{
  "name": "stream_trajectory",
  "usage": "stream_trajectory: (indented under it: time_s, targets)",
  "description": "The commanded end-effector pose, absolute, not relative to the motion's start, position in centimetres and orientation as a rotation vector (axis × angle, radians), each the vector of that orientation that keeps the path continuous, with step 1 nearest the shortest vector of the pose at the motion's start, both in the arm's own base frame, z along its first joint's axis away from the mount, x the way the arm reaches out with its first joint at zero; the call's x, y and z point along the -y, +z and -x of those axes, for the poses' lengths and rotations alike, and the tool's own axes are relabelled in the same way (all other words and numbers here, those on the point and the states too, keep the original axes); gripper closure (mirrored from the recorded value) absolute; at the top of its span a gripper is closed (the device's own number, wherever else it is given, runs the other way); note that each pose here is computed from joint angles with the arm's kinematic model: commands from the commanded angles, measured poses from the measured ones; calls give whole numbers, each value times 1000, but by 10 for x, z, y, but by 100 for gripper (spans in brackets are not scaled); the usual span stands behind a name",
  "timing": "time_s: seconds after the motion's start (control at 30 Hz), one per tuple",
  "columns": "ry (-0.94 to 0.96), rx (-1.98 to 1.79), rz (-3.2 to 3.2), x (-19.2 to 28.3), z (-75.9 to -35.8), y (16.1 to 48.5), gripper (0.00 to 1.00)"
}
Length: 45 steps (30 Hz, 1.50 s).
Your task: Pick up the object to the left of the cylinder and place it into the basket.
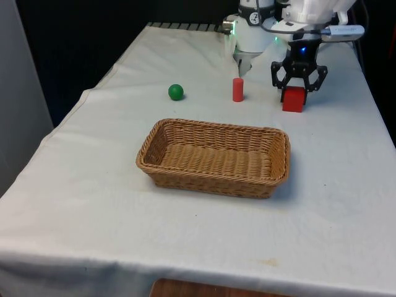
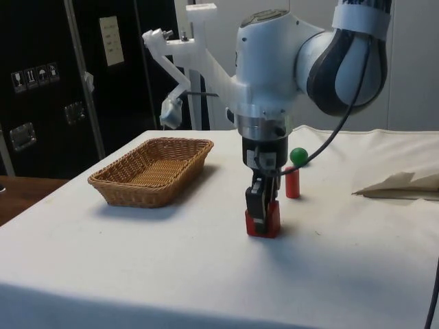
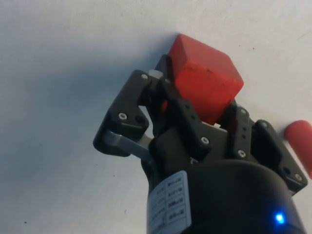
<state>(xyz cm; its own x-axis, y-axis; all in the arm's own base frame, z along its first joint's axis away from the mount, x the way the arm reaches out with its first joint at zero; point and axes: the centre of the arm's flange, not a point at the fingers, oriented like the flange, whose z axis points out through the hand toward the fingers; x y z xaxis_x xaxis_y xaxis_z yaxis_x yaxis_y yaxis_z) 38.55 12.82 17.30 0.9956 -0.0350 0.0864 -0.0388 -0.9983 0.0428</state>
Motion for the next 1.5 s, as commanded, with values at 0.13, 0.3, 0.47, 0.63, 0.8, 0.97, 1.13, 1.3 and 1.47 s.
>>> stream_trajectory:
  time_s: [0.13, 0.3, 0.47, 0.63, 0.8, 0.97, 1.13, 1.3, 1.47]
  targets:
    - [139, 60, -3098, -127, -389, 192, 99]
    - [141, 64, -3099, -125, -393, 208, 99]
    - [144, 72, -3102, -123, -399, 227, 99]
    - [141, 88, -3101, -118, -408, 243, 99]
    - [135, 101, -3098, -113, -417, 259, 99]
    - [130, 114, -3096, -107, -427, 271, 99]
    - [127, 125, -3092, -101, -436, 279, 99]
    - [122, 138, -3086, -92, -447, 286, 99]
    - [116, 150, -3081, -87, -453, 287, 99]
